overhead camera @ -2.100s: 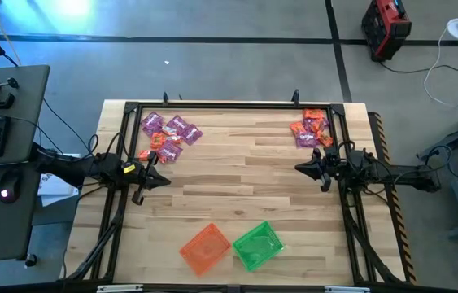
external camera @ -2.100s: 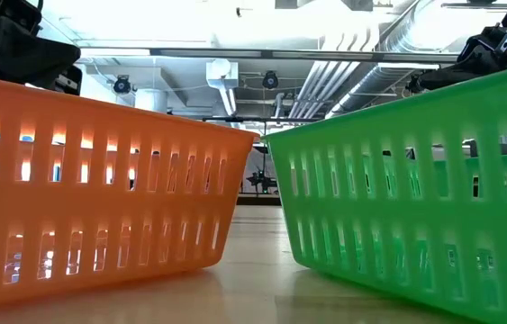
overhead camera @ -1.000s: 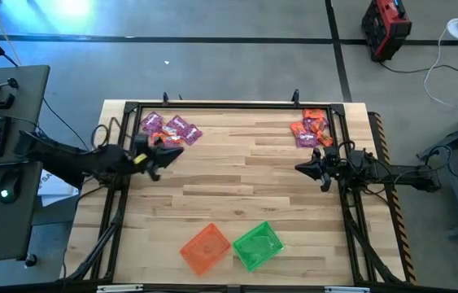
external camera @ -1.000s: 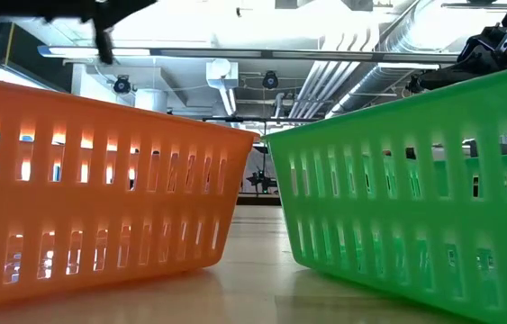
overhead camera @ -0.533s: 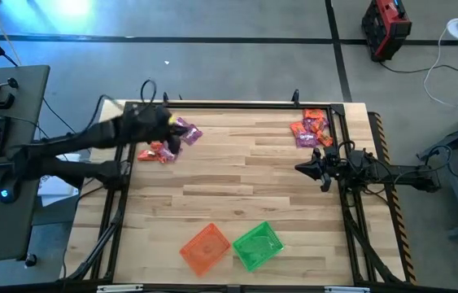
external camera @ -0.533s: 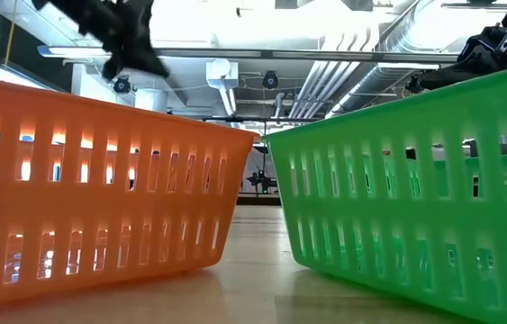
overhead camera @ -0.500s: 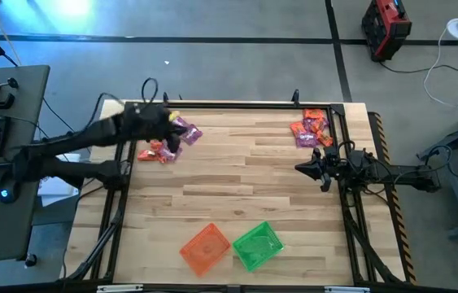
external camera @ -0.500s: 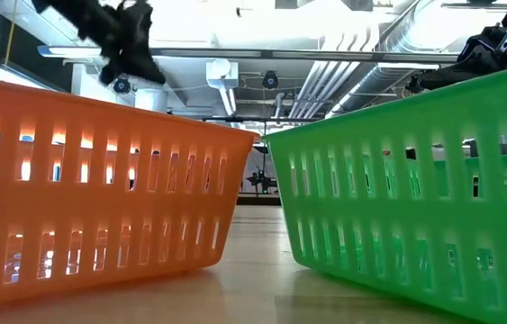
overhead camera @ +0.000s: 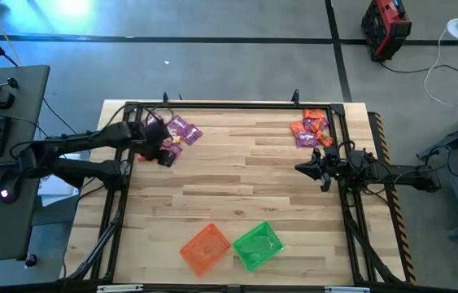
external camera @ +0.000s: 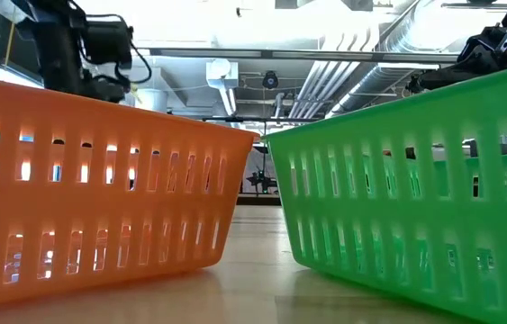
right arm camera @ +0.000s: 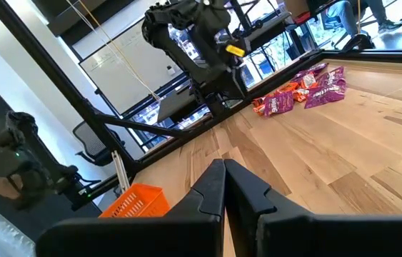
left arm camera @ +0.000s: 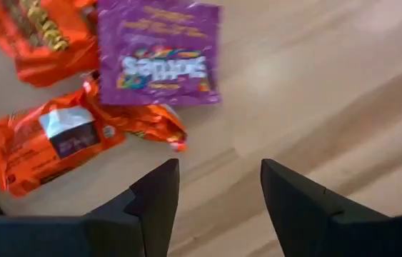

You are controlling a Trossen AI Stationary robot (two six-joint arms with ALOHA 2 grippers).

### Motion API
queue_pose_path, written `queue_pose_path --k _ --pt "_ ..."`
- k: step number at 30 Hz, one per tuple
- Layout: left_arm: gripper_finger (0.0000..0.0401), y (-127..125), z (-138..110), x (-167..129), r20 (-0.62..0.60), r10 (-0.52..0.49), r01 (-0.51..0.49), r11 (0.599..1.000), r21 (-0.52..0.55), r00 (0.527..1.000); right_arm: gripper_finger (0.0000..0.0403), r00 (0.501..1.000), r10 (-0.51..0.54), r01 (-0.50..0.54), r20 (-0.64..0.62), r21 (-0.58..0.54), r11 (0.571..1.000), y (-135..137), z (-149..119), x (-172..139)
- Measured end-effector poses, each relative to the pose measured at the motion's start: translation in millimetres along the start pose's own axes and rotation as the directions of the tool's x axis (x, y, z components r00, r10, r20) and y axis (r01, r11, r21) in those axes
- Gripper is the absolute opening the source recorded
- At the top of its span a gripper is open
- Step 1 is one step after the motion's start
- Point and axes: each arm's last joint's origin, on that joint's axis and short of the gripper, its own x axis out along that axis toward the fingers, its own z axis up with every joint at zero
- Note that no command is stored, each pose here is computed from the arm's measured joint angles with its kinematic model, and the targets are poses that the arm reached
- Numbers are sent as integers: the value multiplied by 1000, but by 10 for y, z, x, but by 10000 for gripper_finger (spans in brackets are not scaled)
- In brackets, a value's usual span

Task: Sort candy by brand, put in halloween buckets
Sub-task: Put the orange candy into the orange basket

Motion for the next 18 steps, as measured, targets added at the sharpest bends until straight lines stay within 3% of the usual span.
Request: queue_pose_path --k 6,10,18 --pt "185 -11 50 145 27 147 -148 987 59 989 0 1000 0 0 0 0 1000 0 1 0" --pt "184 -76 32 236 -25 148 -144 981 129 989 0 1000 0 0 0 0 1000 0 0 0" --pt "183 -214 -33 347 14 215 -209 933 294 977 0 1000 0 0 0 0 1000 0 0 0"
